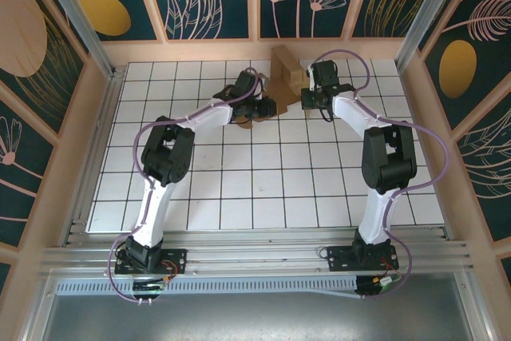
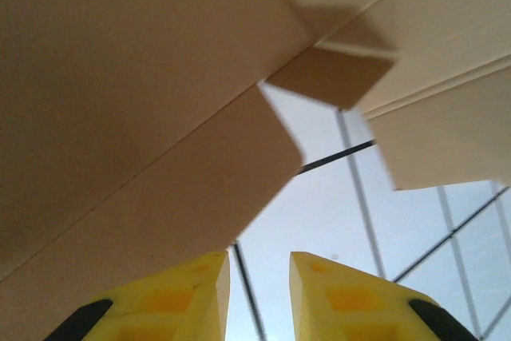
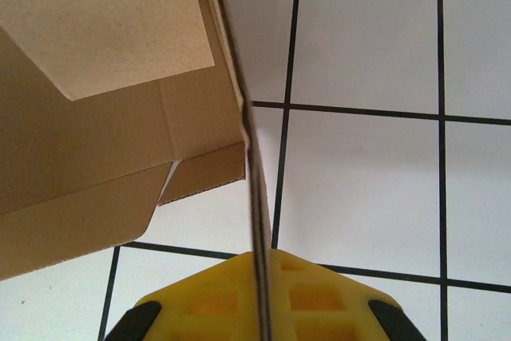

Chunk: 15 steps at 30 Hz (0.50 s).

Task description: Fold the paper box

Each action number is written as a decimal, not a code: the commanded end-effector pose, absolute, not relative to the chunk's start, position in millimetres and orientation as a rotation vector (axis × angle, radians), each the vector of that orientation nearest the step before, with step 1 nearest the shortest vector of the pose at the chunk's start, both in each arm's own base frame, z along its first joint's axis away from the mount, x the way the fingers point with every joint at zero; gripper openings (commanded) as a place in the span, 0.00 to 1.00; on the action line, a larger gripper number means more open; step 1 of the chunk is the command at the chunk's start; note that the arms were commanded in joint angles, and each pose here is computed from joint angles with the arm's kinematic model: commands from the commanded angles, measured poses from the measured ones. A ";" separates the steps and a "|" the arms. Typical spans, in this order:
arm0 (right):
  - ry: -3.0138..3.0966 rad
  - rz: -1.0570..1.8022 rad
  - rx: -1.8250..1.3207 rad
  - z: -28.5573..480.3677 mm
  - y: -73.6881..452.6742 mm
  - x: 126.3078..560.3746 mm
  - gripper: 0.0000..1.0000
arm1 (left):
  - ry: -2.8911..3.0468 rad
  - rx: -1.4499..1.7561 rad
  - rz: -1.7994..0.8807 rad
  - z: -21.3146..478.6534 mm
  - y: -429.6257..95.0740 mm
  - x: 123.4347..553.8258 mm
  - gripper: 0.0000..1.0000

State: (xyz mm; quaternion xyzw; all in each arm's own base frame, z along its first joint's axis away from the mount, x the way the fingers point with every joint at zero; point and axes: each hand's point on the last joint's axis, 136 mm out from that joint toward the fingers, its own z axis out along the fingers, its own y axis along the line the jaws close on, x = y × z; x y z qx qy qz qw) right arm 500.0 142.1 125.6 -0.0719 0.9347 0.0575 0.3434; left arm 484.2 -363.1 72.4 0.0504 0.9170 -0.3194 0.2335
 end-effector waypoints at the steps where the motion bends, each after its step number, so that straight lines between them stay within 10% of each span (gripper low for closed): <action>1: 2.408 0.159 -0.229 142.8 148.2 495.7 0.08 | 2.574 0.107 -0.849 45.5 -359.7 482.5 0.26; 15: 2.454 0.274 -0.051 138.6 157.6 500.2 0.08 | 2.589 0.122 -0.885 20.8 -360.7 474.6 0.25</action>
